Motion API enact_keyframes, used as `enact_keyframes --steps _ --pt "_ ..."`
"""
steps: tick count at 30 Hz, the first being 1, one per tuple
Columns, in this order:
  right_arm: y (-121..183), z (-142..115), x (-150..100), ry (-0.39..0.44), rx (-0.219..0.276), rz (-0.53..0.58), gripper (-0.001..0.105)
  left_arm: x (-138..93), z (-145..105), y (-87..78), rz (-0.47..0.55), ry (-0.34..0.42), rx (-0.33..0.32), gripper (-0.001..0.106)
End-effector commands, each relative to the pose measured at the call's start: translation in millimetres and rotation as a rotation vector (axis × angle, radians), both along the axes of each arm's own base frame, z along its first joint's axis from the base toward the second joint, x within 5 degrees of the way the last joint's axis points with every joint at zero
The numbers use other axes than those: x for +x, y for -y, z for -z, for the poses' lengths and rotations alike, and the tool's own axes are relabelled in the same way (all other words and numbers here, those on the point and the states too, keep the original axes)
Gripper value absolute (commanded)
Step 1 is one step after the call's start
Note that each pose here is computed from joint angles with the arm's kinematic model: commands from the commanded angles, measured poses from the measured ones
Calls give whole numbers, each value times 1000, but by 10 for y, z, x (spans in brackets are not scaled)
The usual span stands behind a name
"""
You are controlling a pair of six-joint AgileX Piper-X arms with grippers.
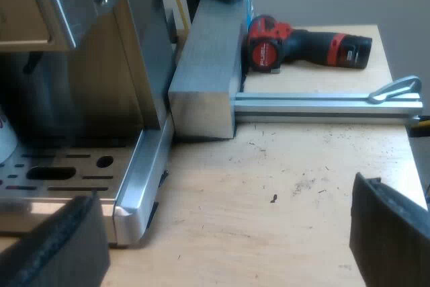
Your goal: Place mug into machine
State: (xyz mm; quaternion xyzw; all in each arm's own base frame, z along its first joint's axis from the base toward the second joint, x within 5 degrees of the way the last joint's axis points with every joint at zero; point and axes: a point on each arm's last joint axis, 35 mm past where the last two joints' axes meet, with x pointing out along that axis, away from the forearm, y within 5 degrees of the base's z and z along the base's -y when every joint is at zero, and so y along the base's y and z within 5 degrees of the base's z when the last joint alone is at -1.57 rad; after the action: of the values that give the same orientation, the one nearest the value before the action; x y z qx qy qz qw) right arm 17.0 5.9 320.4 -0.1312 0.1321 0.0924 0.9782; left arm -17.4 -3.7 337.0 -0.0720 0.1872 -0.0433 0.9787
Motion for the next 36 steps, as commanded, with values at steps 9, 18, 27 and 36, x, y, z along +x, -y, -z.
enact_keyframes --steps 9,18,27,36 --pt "9 419 242 -103 -3 -7 76 357 307 2 -5 -28 -8 88" --pt "13 759 342 -210 2 -8 76 426 444 2 -5 -69 -8 88" --pt "14 840 371 -225 5 -7 76 448 456 2 -5 -59 -8 88" --pt "14 840 371 -225 5 -7 76 497 485 2 -5 -40 -8 88"
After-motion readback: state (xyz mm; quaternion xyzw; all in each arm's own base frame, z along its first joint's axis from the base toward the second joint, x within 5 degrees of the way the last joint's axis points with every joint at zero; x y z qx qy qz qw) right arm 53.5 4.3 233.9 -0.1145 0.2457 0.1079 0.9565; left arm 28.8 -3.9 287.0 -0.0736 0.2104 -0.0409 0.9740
